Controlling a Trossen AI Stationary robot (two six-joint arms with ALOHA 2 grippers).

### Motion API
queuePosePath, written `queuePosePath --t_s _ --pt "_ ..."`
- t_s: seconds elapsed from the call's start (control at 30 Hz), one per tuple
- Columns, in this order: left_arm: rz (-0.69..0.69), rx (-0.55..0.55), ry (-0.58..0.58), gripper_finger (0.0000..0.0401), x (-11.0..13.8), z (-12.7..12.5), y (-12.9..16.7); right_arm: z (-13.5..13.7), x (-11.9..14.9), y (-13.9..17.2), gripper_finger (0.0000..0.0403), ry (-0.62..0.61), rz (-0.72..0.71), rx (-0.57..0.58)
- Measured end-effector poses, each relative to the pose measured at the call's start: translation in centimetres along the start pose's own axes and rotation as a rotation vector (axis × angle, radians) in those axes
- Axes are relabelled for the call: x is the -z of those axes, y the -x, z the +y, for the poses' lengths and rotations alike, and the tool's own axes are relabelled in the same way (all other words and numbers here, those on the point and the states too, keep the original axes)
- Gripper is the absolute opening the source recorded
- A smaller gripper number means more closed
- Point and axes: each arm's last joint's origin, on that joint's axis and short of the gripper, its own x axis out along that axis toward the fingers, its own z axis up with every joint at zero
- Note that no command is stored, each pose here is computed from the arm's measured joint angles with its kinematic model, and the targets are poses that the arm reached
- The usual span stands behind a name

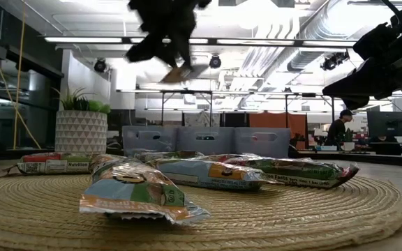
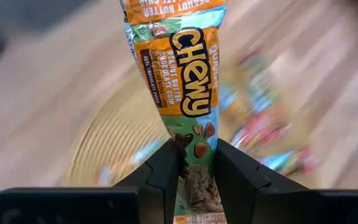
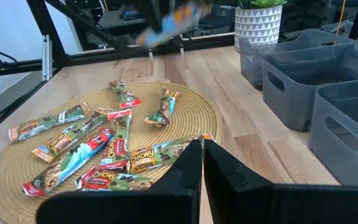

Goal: Pick and place Granola Bars by type
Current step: Put the yellow granola bar into the middle black bin

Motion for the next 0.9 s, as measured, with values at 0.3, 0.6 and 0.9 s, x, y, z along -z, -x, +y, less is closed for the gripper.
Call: queuePosePath --t_s 0.3,0.6,0.9 --pt "-0.374 0.029 -0.057 0.0089 -6.6 -1.4 5.1 0.0 0.0 0.0 0.0 0.0 0.001 0.0" --pt "-0.554 -0.049 0.058 0.0089 -13.5 3.9 7.6 0.0 0.0 0.0 0.0 0.0 0.001 0.0" --pt "-0.386 -0.087 0.187 0.0089 -17.2 11.0 3.3 0.0 0.0 0.0 0.0 0.0 0.0 0.001"
